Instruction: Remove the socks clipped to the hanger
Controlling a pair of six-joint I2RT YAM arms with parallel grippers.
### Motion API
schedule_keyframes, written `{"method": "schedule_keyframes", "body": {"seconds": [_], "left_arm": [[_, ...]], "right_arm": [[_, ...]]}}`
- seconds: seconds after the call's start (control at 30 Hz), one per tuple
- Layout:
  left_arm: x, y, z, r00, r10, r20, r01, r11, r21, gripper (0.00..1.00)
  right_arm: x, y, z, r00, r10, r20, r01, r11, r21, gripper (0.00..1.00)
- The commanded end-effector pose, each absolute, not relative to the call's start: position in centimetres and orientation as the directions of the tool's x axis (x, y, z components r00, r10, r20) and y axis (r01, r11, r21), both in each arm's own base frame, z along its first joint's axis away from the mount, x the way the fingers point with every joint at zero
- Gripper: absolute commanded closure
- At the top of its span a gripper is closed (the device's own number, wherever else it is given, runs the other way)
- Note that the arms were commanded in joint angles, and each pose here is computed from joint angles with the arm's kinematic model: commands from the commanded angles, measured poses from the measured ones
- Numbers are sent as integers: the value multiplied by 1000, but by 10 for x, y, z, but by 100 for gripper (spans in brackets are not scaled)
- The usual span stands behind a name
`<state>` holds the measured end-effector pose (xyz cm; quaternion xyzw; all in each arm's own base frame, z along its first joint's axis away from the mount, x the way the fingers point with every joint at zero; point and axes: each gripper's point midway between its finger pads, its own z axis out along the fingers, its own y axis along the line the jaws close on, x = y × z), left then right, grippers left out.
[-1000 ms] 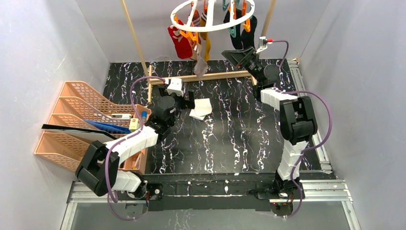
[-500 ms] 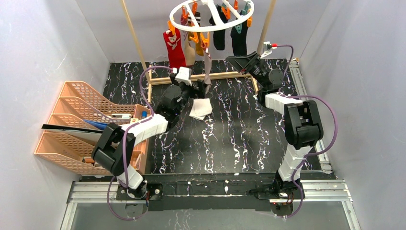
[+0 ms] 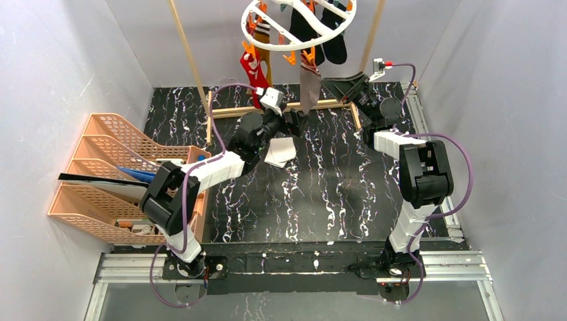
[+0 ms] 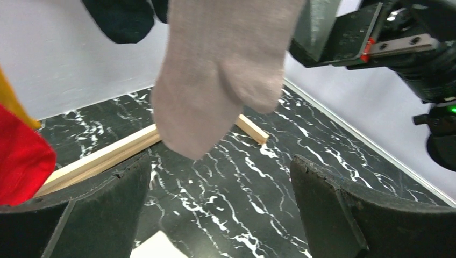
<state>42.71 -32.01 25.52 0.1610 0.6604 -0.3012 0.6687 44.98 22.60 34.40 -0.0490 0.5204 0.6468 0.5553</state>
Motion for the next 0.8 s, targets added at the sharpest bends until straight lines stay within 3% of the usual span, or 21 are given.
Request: {"method": "schedule_keyframes", "body": {"seconds": [0.0, 0.53, 0.77], "left_arm": [[415, -348, 281, -24, -231, -973, 702, 688, -181, 2], [446, -369, 259, 10, -229, -973, 607, 775, -176, 2], [445, -366, 254, 20, -220, -975, 601, 782, -164, 2]], "right_arm": [[431, 220, 375, -310, 677, -668, -833, 146, 534, 11], [428, 219, 391, -299, 670, -680, -844, 147, 516, 14], [428, 221, 388, -317, 664, -678, -838, 139, 528, 31]]}}
